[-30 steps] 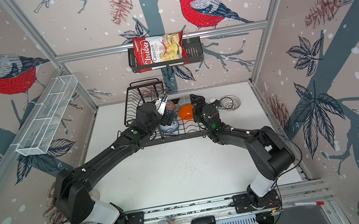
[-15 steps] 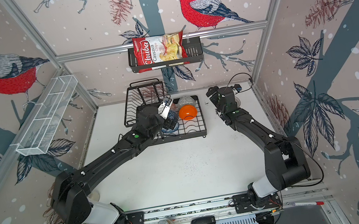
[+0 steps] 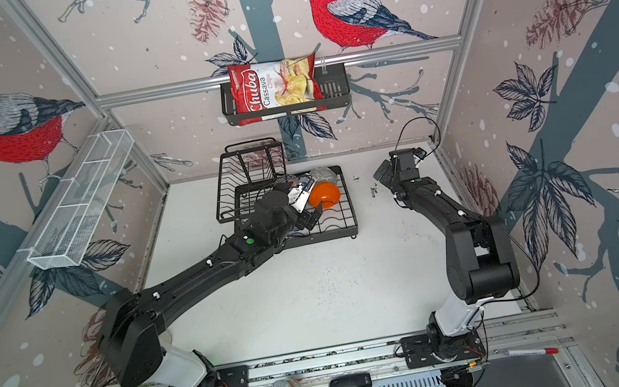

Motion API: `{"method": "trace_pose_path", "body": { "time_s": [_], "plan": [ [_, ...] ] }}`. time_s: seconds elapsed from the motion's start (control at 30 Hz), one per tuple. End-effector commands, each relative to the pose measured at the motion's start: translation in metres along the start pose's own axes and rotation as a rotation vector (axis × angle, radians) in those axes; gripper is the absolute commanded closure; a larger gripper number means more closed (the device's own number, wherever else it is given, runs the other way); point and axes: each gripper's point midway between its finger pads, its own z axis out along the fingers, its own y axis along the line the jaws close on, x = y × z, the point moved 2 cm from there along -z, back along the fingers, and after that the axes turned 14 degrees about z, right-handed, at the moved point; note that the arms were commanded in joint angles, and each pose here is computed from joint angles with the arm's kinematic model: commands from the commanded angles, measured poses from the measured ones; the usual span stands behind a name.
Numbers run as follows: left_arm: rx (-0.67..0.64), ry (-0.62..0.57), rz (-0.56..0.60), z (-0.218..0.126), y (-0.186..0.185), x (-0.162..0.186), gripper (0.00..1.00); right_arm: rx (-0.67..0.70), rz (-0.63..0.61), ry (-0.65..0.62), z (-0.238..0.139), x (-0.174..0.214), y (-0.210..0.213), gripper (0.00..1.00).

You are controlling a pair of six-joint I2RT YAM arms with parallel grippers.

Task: Load the bowls into the dish rack
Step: 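Move the right gripper over the small white patterned bowl and lower onto its rim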

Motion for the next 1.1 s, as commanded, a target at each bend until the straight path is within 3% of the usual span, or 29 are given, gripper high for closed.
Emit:
{"method": "trace_pose_path", "body": {
  "time_s": [0.0, 0.3, 0.43, 0.67, 1.07],
  "plan": [
    [0.035, -0.014, -0.014, 0.001, -0.008, -0.003, 0.02, 0.033, -0.038, 0.017, 0.008, -0.004, -0.007, 0.00],
    [0.037, -0.001, -0.007, 0.006, -0.011, 0.000, 0.03, 0.116, 0.013, 0.017, 0.032, -0.028, -0.049, 0.00],
    [0.040, 0.008, -0.002, 0.007, -0.012, 0.002, 0.02, 0.098, 0.057, 0.053, 0.050, -0.032, -0.063, 0.07],
    [0.031, 0.014, 0.009, 0.008, -0.011, 0.004, 0.02, 0.110, 0.023, 0.088, 0.075, -0.033, -0.060, 0.18],
    [0.036, 0.019, 0.009, 0.010, -0.012, 0.003, 0.03, 0.143, 0.007, 0.129, 0.097, -0.023, -0.068, 0.56]
  ]
}}
